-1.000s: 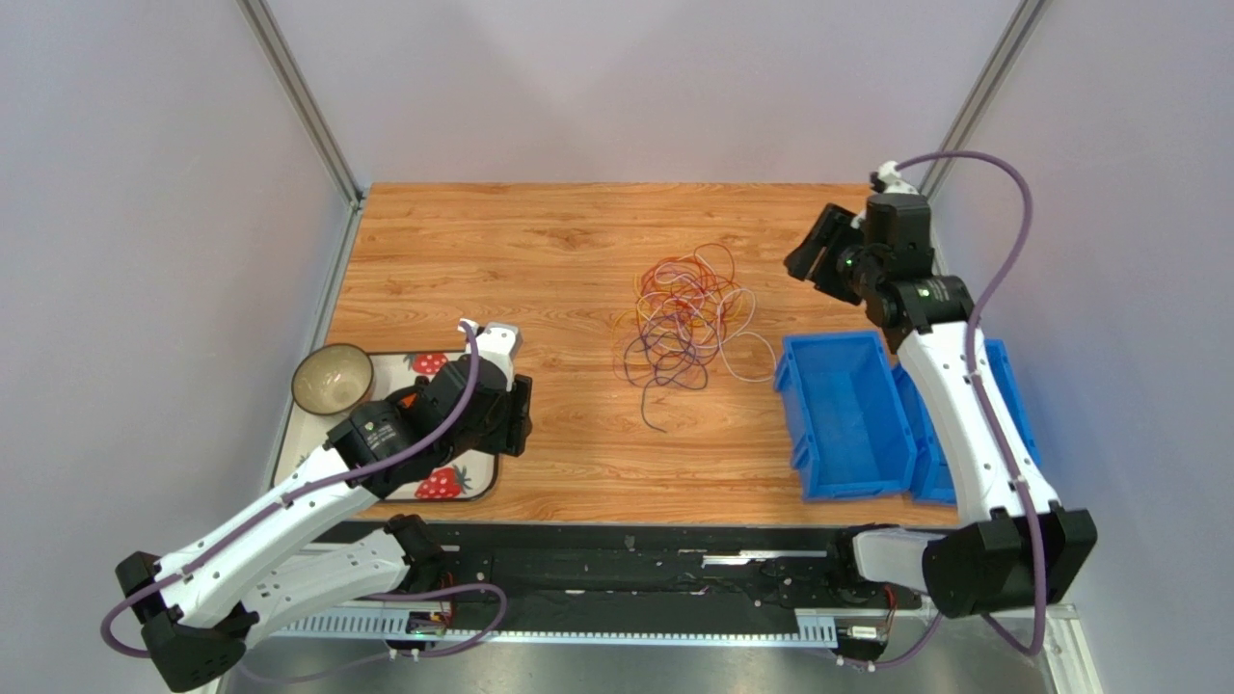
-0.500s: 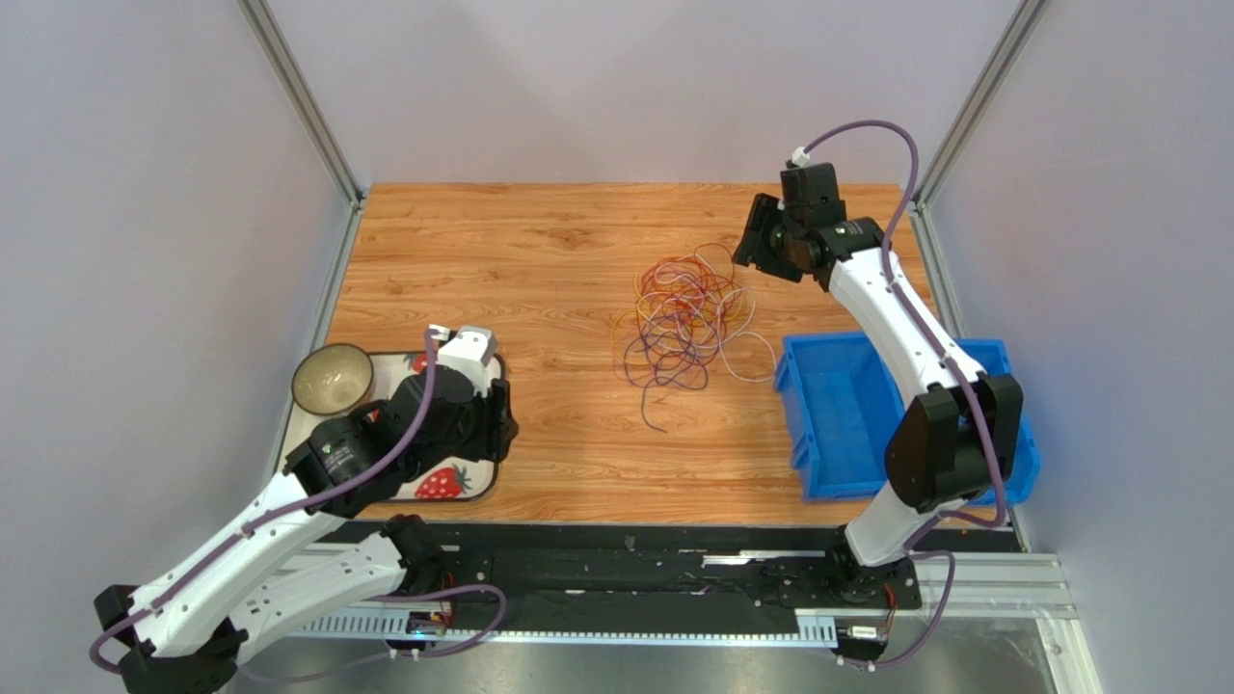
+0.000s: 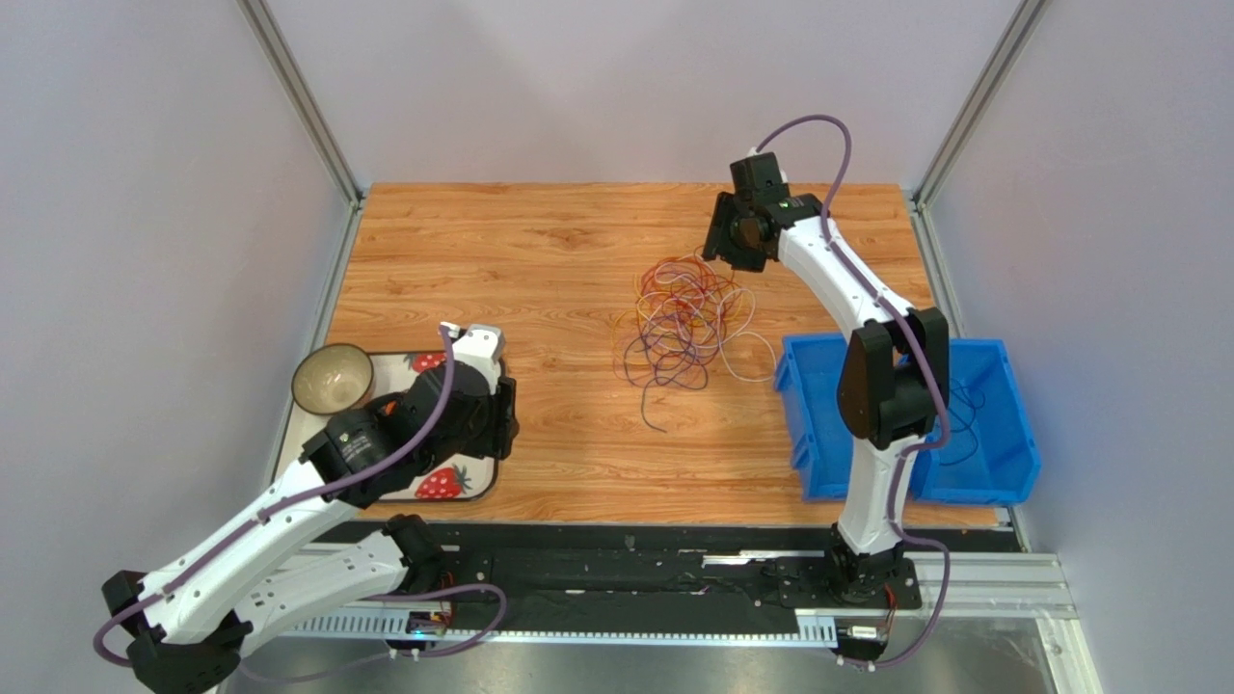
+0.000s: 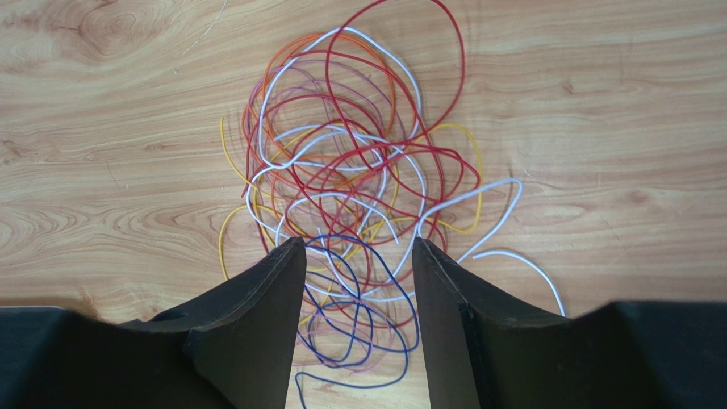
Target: Untangle the cables
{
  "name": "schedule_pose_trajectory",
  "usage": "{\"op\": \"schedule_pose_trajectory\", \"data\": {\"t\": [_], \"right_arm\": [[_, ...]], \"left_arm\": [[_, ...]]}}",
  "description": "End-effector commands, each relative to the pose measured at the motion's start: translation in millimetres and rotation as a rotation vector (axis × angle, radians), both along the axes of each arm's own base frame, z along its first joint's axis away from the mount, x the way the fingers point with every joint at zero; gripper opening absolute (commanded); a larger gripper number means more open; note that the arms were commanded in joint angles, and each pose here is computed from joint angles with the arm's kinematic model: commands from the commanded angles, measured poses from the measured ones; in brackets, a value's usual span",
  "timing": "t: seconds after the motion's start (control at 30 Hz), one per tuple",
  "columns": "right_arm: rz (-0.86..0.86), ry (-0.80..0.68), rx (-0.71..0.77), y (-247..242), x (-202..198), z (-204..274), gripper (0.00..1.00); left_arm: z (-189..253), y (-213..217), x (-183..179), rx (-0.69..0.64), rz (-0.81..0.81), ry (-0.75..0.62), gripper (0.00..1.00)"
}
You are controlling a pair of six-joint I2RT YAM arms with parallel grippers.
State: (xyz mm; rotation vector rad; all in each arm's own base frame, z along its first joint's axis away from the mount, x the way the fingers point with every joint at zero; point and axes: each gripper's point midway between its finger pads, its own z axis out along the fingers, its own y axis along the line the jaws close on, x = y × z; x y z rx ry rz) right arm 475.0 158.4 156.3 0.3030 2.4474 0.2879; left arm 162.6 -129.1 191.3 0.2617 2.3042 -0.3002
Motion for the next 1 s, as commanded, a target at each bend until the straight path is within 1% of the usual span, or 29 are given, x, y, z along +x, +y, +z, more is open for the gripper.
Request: {"op": "schedule_pose_trajectory", "data": {"t": [0.0, 0.1, 0.13, 0.2, 0.23, 0.33, 0.37, 0.43, 0.6, 0.63, 0.7, 0.73, 0.8, 0.83, 0.87, 0.97], "right_arm": [[0.046, -0.035, -0.038, 10.0, 25.4, 0.7, 0.53], [0.074, -0.052, -0.067, 11.6, 39.1, 3.9, 0.53], [0.082, -0.028, -0.08, 12.2, 42.1, -8.8, 0.53], [0.093, -0.047, -0.098, 12.7, 51.5, -5.8, 0.53], [0.1, -0.025, -0.106, 13.4, 53.6, -18.0, 0.53], [0.11, -0.036, -0.128, 13.3, 62.3, -21.5, 0.52], [0.109, -0.022, -0.137, 12.8, 64.4, -31.0, 0.52], [0.116, -0.029, -0.136, 15.1, 69.7, -32.2, 0.52], [0.136, 0.006, -0.125, 22.5, 78.1, -58.2, 0.48], [0.138, 0.004, -0.126, 22.9, 79.6, -58.4, 0.44], [0.139, 0.017, -0.132, 22.6, 79.7, -66.0, 0.42], [0.14, 0.019, -0.131, 23.0, 79.9, -67.6, 0.37], [0.146, 0.025, -0.129, 23.7, 78.9, -71.3, 0.34], [0.148, 0.031, -0.124, 24.6, 77.9, -73.2, 0.27], [0.157, 0.038, -0.113, 26.9, 76.1, -74.1, 0.23], [0.175, 0.034, -0.087, 32.4, 73.6, -68.7, 0.08]], "left_arm": [[7.8, -0.9, 2.2, -0.007, 0.003, -0.016, 0.58], [10.3, 1.1, 2.6, -0.016, 0.014, -0.03, 0.58], [10.9, 2.0, 2.5, -0.019, 0.017, -0.034, 0.58], [12.2, 3.1, 2.8, -0.024, 0.023, -0.041, 0.58], [11.9, 3.2, 3.1, -0.024, 0.024, -0.042, 0.58], [11.3, 4.0, 3.7, -0.018, 0.03, -0.042, 0.57], [10.2, 3.8, 3.8, -0.015, 0.031, -0.037, 0.57], [10.0, 3.7, 3.8, -0.012, 0.031, -0.035, 0.57], [8.0, 3.6, 5.0, 0.0, 0.034, -0.029, 0.57], [7.7, 3.7, 5.3, 0.003, 0.034, -0.029, 0.57], [7.8, 3.6, 5.7, 0.004, 0.036, -0.029, 0.57], [7.0, 3.9, 5.8, 0.009, 0.036, -0.027, 0.57], [6.4, 4.5, 6.3, 0.014, 0.04, -0.026, 0.57], [6.0, 3.6, 6.9, 0.012, 0.042, -0.025, 0.57], [5.7, 3.6, 7.0, 0.015, 0.041, -0.024, 0.57], [4.6, 4.3, 7.3, 0.023, 0.045, -0.02, 0.57]]}}
